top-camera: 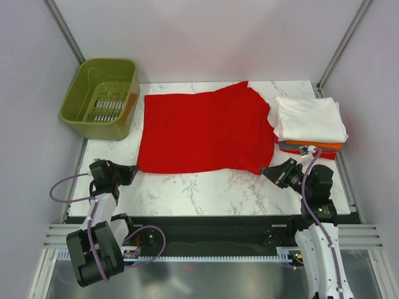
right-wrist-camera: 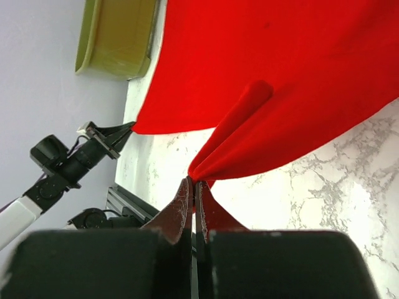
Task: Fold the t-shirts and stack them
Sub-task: Flatten the tshirt out, then fold the tshirt
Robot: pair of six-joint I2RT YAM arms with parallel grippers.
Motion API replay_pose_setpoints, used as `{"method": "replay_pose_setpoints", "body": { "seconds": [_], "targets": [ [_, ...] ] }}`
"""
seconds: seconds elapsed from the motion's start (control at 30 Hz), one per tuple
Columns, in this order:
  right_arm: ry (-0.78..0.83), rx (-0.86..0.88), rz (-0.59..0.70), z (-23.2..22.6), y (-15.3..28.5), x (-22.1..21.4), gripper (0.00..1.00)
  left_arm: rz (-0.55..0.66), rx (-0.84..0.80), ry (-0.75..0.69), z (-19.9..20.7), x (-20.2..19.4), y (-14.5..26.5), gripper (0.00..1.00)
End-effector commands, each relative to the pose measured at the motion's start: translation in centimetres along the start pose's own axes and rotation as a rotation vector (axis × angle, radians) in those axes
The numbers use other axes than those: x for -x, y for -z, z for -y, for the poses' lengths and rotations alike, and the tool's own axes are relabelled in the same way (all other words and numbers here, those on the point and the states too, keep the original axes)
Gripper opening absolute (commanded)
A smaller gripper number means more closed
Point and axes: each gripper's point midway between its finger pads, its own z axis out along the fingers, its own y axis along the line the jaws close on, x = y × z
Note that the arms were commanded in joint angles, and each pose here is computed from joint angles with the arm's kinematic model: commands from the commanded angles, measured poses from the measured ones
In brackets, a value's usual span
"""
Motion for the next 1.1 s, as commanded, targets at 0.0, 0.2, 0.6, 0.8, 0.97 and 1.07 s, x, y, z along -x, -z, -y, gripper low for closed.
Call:
{"method": "replay_pose_setpoints", "body": {
  "seconds": [0.0, 0.2, 0.6, 0.8, 0.97, 1.07],
  "targets": [
    [0.058, -0.016, 0.021, -0.5, 0.0, 1.2, 0.0, 0.008, -0.027, -0.025, 0.2, -0.1, 0.6, 0.02],
    [0.099, -0.12, 0.079, 0.0, -1.8, 5.7, 0.0, 0.071, -0.059, -0.022, 2.4, 1.5, 0.8, 0.02],
    [0.117, -0.162, 0.073, -0.2, -8.2, 14.3, 0.0, 0.015, 0.06, 0.044, 4.8, 0.6, -3.1, 0.02],
    [0.139, -0.161, 0.08, -0.4, -10.9, 17.8, 0.0, 0.058, 0.083, 0.104, 5.7, 1.6, -4.0, 0.02],
    [0.134, -0.169, 0.054, 0.4, -13.2, 19.6, 0.0, 0.11, 0.105, 0.141, 6.8, 3.1, -4.5, 0.02],
    [0.131, -0.172, 0.027, 0.7, -14.6, 20.6, 0.0, 0.121, 0.105, 0.162, 7.4, 3.6, -5.1, 0.02]
  ]
}}
